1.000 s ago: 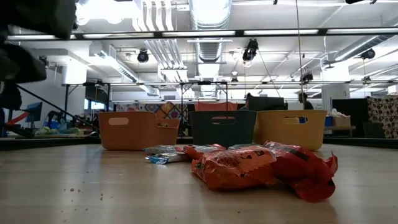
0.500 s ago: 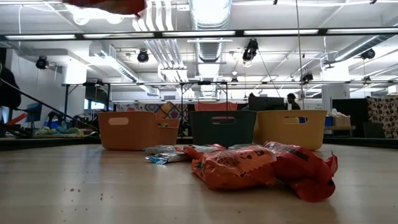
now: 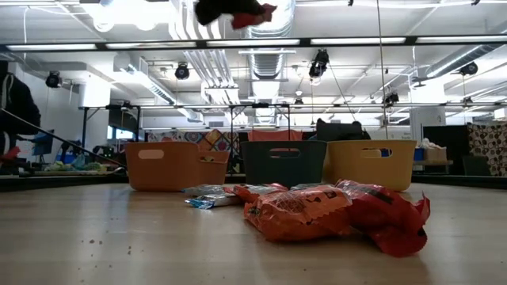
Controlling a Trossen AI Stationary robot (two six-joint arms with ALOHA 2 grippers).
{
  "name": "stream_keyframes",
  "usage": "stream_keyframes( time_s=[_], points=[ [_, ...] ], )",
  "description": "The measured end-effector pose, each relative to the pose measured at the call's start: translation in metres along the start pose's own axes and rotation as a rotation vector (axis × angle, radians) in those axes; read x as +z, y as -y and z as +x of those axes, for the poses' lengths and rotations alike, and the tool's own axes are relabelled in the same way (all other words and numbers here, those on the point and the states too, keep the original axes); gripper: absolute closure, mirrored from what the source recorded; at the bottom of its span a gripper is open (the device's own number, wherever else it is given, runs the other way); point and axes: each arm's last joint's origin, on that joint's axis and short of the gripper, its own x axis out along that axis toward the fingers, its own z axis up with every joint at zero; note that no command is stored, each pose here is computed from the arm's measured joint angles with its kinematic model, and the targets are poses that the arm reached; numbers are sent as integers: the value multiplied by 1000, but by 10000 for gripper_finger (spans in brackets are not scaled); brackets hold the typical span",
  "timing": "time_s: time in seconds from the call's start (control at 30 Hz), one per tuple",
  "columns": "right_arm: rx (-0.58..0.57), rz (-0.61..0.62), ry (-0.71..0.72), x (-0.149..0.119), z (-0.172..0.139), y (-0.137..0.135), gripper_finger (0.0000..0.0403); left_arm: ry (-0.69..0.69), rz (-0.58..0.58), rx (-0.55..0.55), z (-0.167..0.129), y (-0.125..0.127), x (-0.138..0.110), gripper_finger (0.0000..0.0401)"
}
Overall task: Sort candy
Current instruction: Put the red chocolate bar into the blue bin
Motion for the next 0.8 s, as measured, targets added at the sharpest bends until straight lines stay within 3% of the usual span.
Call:
stream_keyframes(
  time_s=[0.4,0.8],
  points=[
    [-39,34,128,8,0,0,225,5,-19,-5,55,-72,-38,395],
    [-55,67,175,11,0,0,225,-65,-16,46,90,-96,-65,386]
  ],
)
